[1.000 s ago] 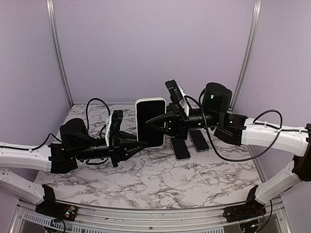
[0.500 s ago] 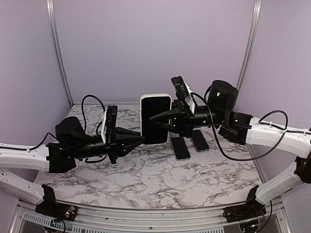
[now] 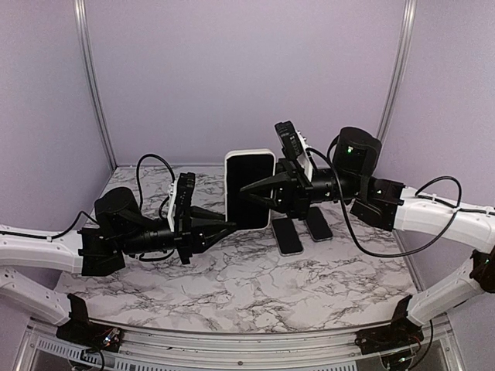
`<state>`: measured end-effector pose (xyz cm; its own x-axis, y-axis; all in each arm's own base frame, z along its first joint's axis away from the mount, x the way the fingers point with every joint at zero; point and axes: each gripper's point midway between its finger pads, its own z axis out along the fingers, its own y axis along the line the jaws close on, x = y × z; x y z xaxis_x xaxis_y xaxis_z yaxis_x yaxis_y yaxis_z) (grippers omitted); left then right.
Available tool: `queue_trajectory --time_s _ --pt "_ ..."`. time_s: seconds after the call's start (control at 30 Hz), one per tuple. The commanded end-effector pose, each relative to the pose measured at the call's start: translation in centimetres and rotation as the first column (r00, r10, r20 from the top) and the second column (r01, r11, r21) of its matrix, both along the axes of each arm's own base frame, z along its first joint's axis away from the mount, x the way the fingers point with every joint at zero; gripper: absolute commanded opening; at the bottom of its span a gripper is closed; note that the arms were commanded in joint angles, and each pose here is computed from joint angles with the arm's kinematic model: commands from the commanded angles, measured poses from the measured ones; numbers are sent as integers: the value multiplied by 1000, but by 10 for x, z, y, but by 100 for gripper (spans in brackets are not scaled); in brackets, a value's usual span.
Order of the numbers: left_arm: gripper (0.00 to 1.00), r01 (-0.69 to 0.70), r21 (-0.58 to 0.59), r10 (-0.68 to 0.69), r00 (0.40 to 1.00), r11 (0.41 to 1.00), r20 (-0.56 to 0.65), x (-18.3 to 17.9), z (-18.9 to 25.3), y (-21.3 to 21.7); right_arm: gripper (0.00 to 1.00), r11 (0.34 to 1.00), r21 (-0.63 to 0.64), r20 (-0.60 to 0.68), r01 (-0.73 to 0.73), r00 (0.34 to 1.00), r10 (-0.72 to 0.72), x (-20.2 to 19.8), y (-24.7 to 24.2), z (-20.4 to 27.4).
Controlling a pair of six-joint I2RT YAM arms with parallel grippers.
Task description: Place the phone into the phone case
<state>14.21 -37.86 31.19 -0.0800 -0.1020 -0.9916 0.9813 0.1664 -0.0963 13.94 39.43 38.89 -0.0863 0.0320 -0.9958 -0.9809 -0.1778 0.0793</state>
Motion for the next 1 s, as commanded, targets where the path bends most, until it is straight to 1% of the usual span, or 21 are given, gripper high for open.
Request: queue_trajectory --time_s 0.0,0.03,0.07,0.13,0.17,0.2,0.23,0.3,0.4,0.43,0.5,0.57,0.63,0.73,0.8,0.83,0.97 --pt "0 -39 -35 39 999 999 10 7 18 1 0 995 94 79 -37 996 29 -14 -7 36" --pt "0 -54 -39 54 999 998 7 9 19 2 0 995 90 75 -33 997 26 -13 -7 34" --pt "0 -65 -43 66 998 997 3 11 20 3 9 996 85 70 -25 997 19 -11 -6 31" --pt "0 -89 -55 89 996 995 -4 14 23 5 43 997 72 51 5 999 -8 -6 -4 24" --pt "0 -97 -64 97 995 993 -4 15 25 7 58 998 59 42 19 999 -22 -3 -2 18" --pt "0 -99 -74 99 995 992 -3 15 28 8 69 999 43 36 33 999 -35 0 -1 12" --pt "0 -100 -80 100 995 992 -2 15 30 9 77 998 26 27 49 998 -50 4 0 5" --pt "0 -105 -96 104 994 990 -13 15 34 10 85 996 -4 7 87 996 -86 11 2 -8" --pt "0 -159 -116 150 985 980 -87 24 34 14 89 987 -52 -20 153 988 -154 23 1 -26" --pt "0 -187 -117 171 977 975 -129 30 31 16 92 981 -71 -33 180 983 -183 28 0 -33" --pt "0 -251 -112 216 942 962 -255 45 18 19 98 960 -106 -61 257 962 -265 44 -6 -45" --pt "0 -300 -86 244 885 950 -396 62 -3 23 99 924 -144 -104 353 924 -369 68 -18 -58" --pt "0 -346 -37 275 802 938 -530 81 -31 27 99 882 -182 -168 434 870 -463 94 -36 -72" --pt "0 -389 45 317 674 920 -667 100 -78 31 99 798 -244 -247 551 760 -601 129 -65 -94" --pt "0 -388 89 328 613 918 -719 105 -101 25 99 726 -301 -245 618 685 -686 143 -78 -110" --pt "0 -385 109 334 586 916 -738 108 -112 21 99 703 -328 -238 631 665 -708 146 -81 -117" --pt "0 -364 147 336 537 920 -774 115 -137 5 99 665 -386 -228 639 633 -740 151 -85 -133"
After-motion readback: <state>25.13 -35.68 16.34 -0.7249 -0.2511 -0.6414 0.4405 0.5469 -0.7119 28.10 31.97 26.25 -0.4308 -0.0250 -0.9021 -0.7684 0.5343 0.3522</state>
